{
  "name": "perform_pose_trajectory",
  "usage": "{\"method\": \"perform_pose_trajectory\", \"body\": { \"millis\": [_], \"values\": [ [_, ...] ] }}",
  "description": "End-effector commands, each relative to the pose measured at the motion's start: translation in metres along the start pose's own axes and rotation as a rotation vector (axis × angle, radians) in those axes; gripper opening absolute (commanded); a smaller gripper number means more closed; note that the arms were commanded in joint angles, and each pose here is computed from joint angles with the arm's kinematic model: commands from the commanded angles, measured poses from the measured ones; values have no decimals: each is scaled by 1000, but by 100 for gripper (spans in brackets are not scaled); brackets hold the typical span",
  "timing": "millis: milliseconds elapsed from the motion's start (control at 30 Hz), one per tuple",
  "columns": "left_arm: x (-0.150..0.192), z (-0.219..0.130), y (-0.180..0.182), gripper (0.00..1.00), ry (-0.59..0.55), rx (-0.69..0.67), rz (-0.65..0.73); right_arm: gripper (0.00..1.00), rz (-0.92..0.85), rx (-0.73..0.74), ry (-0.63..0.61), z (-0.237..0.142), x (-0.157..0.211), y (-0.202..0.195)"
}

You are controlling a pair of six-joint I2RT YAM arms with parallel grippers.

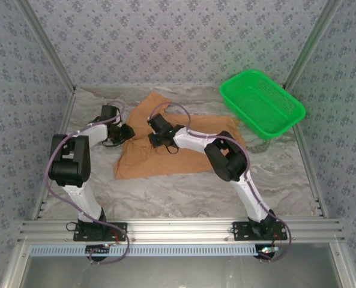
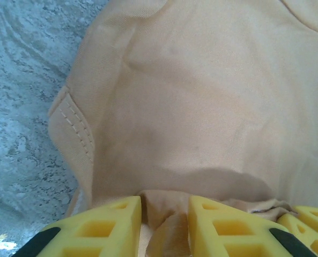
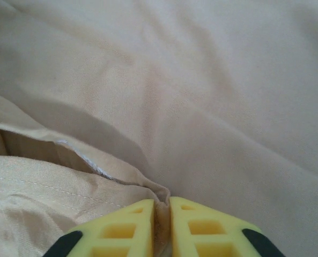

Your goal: Fold the inside-out t-shirt

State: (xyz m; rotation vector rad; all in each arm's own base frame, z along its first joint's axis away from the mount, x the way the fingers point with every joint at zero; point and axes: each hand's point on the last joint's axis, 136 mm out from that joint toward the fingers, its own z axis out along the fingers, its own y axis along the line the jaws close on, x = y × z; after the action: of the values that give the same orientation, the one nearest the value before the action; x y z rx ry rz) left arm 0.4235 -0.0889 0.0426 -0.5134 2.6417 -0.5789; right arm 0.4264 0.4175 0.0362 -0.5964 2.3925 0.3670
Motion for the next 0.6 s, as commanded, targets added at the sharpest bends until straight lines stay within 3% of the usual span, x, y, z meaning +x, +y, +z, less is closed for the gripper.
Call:
{"method": "perform_pose_trajectory", "body": {
  "millis": [0,133,400,567],
  "values": [
    [-12,-1,-15,29,-21,51,-7,14,14,35,-28,-13,-17,-14],
    [-16,1,-17,33,-27,61,-14,16,40,25,-27,-20,-20,-23],
    [-23,-16,-24,43,-86,85,-16,29,94,-71,-38,-28,-25,-21],
    [-6,-23,-23,46,-68,115,-44,37,116,-191,-70,-42,-33,-7]
  ]
}}
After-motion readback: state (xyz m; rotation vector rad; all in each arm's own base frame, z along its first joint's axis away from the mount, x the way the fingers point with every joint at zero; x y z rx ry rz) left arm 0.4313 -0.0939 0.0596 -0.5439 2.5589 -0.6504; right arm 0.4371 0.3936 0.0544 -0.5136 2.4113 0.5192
